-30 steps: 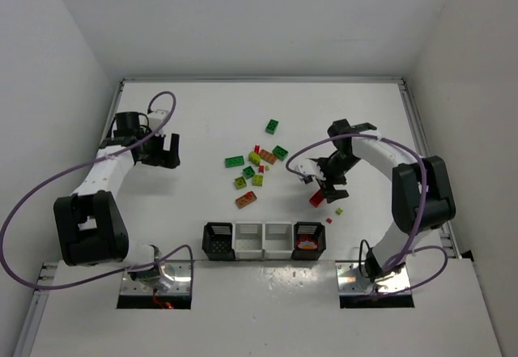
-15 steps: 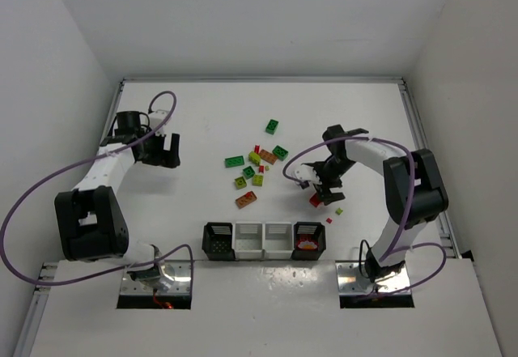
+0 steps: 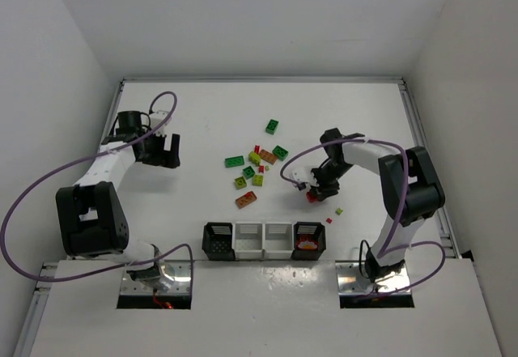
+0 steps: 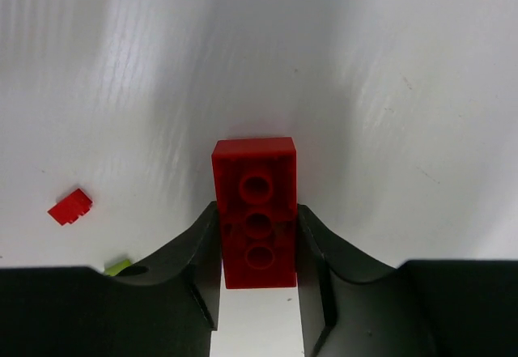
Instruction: Sort the legos into containers by color
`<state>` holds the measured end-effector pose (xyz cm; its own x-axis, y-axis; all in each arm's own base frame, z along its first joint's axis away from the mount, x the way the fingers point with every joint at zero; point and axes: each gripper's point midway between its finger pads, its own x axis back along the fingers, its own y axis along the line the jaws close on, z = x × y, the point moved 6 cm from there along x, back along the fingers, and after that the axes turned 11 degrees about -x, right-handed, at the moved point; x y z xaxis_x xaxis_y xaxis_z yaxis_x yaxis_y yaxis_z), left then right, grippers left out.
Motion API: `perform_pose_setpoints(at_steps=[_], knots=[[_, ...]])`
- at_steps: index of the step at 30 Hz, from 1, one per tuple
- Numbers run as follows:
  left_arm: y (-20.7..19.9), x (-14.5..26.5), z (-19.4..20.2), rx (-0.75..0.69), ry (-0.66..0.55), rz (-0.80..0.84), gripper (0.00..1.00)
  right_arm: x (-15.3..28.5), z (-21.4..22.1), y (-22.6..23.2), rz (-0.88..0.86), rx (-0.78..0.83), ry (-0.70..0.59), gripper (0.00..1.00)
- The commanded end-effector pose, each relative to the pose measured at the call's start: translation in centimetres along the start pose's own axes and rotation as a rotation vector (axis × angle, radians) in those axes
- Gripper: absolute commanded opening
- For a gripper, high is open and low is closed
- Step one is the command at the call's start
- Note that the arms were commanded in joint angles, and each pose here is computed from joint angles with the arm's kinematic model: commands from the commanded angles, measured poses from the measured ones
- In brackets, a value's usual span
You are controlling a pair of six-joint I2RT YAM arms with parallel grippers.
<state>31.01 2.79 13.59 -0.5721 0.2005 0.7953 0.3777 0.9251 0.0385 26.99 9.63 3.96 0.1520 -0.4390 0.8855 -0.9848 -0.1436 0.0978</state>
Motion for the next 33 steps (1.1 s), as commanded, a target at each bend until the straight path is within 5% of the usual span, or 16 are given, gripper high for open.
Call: perform_pose_setpoints(at_steps=[1, 11, 14, 22, 33], knots=[[0.2, 0.6, -1.3, -0.02, -0.035, -0.019, 1.0, -0.1, -0.4, -0.6, 0.056, -0.04, -0.023, 0.15], [0.0, 0.8, -1.1, -0.025, -0.051, -0.027, 1.0, 14.3, -9.7, -0.2, 0.262, -0.196, -0.306, 0.05], [0.0, 1.1, -1.2, -0.028, -0.06, -0.032, 1.0, 16.4, -11.7, 2.6, 0.174, -0.215, -0.327, 0.03], [-0.4, 1.5, -1.3, -0.005, -0.078, -0.017, 1.0, 15.1, -12.6, 11.4, -0.024, -0.185, -0.282, 0.05], [-0.7, 1.9, -1.7, -0.017, -0.094, -0.019, 1.0, 11.5, -14.6, 16.1, -0.216, -0.164, -0.256, 0.06]])
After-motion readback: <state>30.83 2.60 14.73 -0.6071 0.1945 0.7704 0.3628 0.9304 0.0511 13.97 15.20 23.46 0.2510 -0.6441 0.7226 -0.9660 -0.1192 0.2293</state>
